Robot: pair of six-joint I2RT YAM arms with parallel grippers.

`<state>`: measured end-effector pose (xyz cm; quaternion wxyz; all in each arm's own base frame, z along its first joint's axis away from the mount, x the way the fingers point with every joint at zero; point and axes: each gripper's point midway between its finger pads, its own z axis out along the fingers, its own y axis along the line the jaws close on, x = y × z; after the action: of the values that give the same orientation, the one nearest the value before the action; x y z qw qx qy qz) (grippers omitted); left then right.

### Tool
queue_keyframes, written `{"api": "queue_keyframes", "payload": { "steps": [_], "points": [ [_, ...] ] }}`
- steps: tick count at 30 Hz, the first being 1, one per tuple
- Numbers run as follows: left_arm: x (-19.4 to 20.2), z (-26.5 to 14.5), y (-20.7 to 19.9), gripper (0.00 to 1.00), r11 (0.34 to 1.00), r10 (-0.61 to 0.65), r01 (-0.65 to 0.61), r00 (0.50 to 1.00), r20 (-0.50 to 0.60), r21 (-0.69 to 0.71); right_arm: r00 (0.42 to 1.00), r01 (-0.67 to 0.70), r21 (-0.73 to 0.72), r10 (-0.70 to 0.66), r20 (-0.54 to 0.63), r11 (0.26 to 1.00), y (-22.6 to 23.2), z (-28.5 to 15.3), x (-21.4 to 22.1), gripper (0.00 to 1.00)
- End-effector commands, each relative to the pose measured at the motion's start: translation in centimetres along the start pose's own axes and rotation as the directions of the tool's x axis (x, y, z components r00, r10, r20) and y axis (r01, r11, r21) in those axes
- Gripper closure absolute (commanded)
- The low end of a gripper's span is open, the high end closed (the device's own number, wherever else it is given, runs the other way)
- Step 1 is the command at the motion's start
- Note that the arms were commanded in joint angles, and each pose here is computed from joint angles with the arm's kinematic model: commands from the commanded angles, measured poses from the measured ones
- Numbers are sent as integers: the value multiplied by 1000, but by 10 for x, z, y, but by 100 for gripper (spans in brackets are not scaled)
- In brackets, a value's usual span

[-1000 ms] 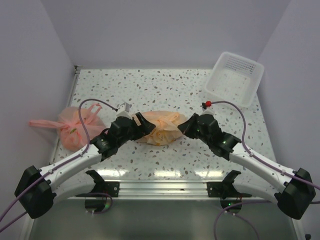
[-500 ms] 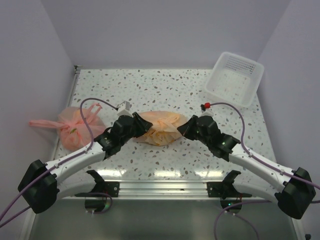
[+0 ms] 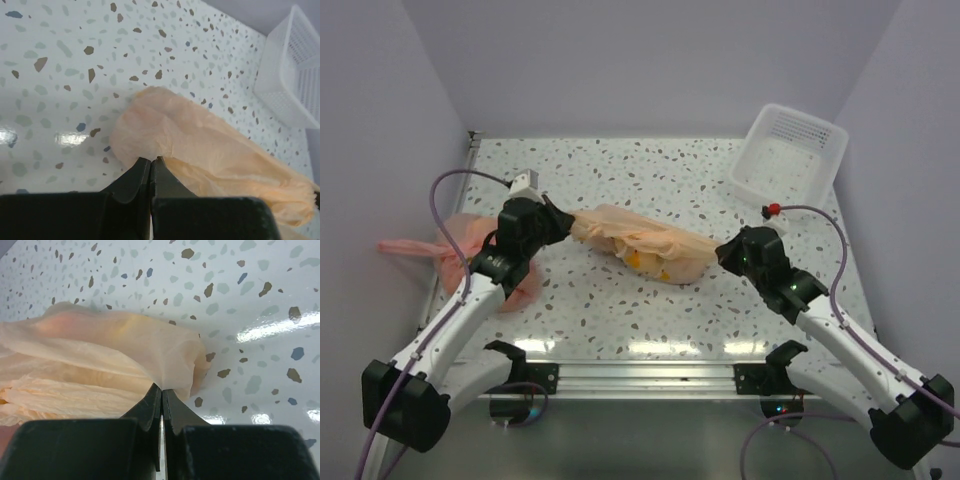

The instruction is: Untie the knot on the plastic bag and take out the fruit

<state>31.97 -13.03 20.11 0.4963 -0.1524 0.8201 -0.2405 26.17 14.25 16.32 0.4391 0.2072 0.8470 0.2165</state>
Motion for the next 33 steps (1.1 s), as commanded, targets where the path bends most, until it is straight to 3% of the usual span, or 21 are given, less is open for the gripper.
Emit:
{"api": "queue_keyframes", "payload": {
  "steps": [1,3,4,7,8,11,15,18,26,33],
  "points": [
    [2,-8,10,100,973,229,-232,963,-141,-3,994,101,84,-105,41,991,-13,-13,-24,100],
    [11,-8,8,100,963,264,-267,935,-236,17,983,178,54,-180,36,983,-2,-19,-33,100],
    [15,-10,3,100,960,281,-276,923,-261,56,977,213,9,-213,25,977,8,-21,-34,94],
    [17,-21,-19,100,956,282,-244,919,-276,165,940,341,-101,-339,31,935,37,-36,-48,61],
    [16,-24,-24,100,954,281,-236,920,-274,186,928,369,-161,-373,10,915,48,-42,-45,40],
    [10,-36,-43,100,948,266,-200,926,-269,249,880,459,-282,-475,14,843,80,-60,-54,21],
    [7,-47,-56,100,944,243,-159,929,-281,290,803,566,-380,-594,53,731,125,-75,-62,8],
    [4,-54,-65,100,938,230,-138,934,-274,318,700,666,-390,-714,31,636,150,-62,-32,4],
    [9,-64,-62,100,939,226,-131,933,-280,319,659,703,-304,-749,-61,643,149,-2,1,3],
    [16,-72,-48,100,946,234,-153,933,-273,287,618,769,-17,-749,-239,639,66,42,23,4]
  ]
}}
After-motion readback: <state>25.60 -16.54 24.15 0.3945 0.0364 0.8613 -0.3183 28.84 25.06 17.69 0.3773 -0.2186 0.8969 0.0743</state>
